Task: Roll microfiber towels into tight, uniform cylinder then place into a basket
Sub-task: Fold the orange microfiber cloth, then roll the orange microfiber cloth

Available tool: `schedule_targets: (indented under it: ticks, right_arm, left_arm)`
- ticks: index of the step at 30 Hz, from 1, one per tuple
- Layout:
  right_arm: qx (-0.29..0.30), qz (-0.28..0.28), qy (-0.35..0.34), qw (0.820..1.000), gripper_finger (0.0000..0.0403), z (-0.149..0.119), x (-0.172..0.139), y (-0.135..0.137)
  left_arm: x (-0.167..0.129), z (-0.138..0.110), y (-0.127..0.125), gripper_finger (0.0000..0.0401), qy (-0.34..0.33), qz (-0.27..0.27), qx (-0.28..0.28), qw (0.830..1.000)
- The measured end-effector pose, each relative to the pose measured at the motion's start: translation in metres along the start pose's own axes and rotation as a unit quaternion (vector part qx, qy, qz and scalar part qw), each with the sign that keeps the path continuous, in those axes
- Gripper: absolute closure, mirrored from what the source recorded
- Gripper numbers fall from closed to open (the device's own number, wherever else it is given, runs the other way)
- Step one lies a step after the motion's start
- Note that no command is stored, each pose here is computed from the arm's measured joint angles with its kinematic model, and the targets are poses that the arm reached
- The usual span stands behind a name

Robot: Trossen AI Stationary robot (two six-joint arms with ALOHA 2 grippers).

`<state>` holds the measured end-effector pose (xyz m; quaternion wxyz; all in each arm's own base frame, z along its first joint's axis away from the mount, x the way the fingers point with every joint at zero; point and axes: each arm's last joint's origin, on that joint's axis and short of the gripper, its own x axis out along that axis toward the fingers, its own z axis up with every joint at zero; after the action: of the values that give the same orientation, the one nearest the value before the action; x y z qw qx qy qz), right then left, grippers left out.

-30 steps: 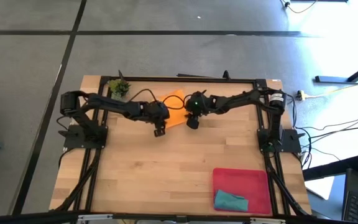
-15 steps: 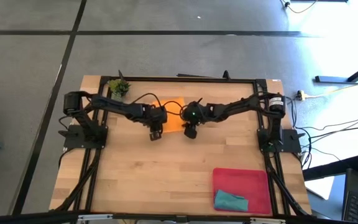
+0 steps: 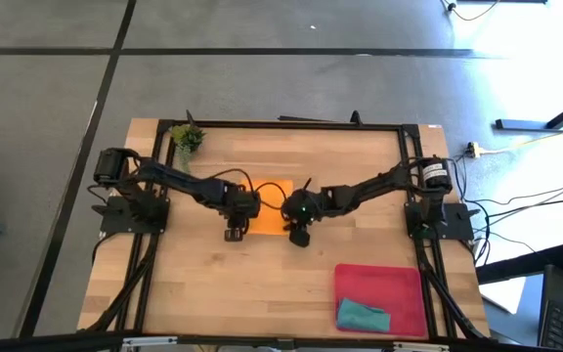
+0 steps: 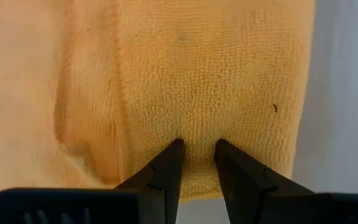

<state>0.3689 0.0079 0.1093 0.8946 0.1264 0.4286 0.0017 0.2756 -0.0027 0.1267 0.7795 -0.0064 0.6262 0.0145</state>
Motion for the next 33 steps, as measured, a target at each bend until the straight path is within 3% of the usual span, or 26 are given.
schedule_targets:
  ticks: [6,15,23,33]
  right_arm:
    - [-0.053,-0.049,-0.031,0.997,0.0242,0.008,-0.02,0.022]
    - [-0.167,-0.101,-0.075,0.978,0.0242,0.011,-0.068,0.073]
    - [-0.289,-0.072,-0.089,0.951,0.0242,0.001,-0.075,0.108]
    - [-0.29,-0.037,-0.097,0.951,0.0242,0.001,-0.075,0.113]
  left_arm:
    - [-0.019,-0.009,-0.015,0.0305,-0.014,0.048,0.004,0.999]
    - [-0.069,-0.022,-0.054,0.0305,-0.108,0.087,-0.002,0.99]
    - [-0.079,-0.04,-0.1,0.0305,-0.145,0.08,0.046,0.985]
    - [-0.082,-0.049,-0.118,0.0305,-0.152,0.062,0.091,0.982]
